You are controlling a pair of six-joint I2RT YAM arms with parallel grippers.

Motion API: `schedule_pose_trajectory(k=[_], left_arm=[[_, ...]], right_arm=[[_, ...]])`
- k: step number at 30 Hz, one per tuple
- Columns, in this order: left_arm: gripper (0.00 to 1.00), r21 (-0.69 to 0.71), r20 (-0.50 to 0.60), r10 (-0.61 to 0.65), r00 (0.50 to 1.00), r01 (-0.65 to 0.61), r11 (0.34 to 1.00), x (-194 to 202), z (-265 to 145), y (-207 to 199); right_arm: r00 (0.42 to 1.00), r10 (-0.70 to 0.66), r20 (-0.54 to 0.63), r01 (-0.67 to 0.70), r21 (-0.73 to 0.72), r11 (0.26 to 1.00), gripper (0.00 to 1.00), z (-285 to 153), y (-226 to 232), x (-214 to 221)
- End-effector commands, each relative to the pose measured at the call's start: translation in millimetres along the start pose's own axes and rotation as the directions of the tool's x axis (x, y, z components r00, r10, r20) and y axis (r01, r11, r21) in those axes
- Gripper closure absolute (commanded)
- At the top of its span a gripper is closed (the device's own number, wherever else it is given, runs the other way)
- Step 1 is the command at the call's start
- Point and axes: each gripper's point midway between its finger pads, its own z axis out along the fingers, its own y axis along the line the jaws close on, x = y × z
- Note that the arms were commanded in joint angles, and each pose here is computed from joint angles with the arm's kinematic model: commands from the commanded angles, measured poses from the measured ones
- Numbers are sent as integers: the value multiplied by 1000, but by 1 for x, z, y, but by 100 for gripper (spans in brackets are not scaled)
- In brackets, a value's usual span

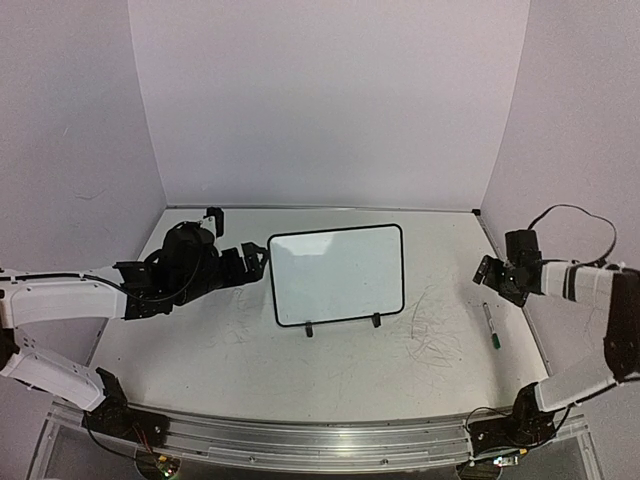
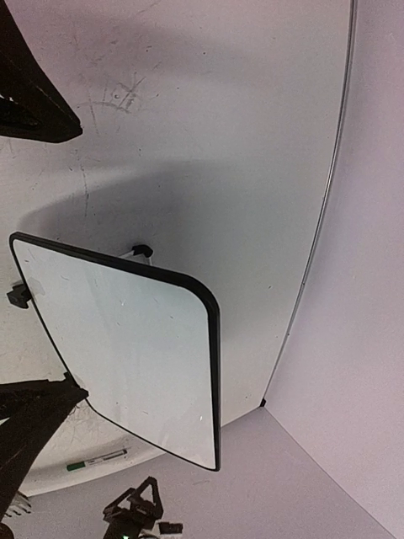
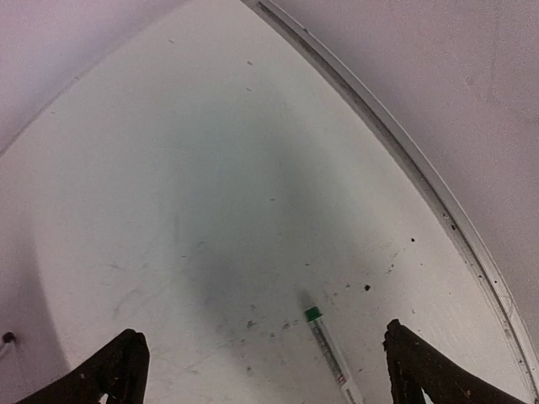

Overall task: Write a sentence on the whiteboard
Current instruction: Pick up the whiteboard marker from the corner of the board.

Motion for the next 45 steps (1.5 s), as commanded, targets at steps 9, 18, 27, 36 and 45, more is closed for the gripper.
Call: schedule_pose_trajectory(k=[9,18,27,36,45], left_arm=[[1,55,6,32,999,-33,998,-11,-2,-18],[0,67,-6,46,999,-46,997,-9,0,-21],[1,71,11,44,999,-44,997,-13,-7,-19],[0,90,19,40,999,-42,995,-19,-12,-24],[1,103,22,29,999,-31,994,-23,-18,-27]], right_arm=[[956,-109,-271,143,108,984,16,38,-24,49],[948,-113,-298,156,127,980,44,46,-28,56],[948,-116,-296,157,120,980,54,44,-28,56],[952,-117,-284,139,59,988,75,41,-18,57],[954,-132,-270,143,22,989,94,39,-12,54]])
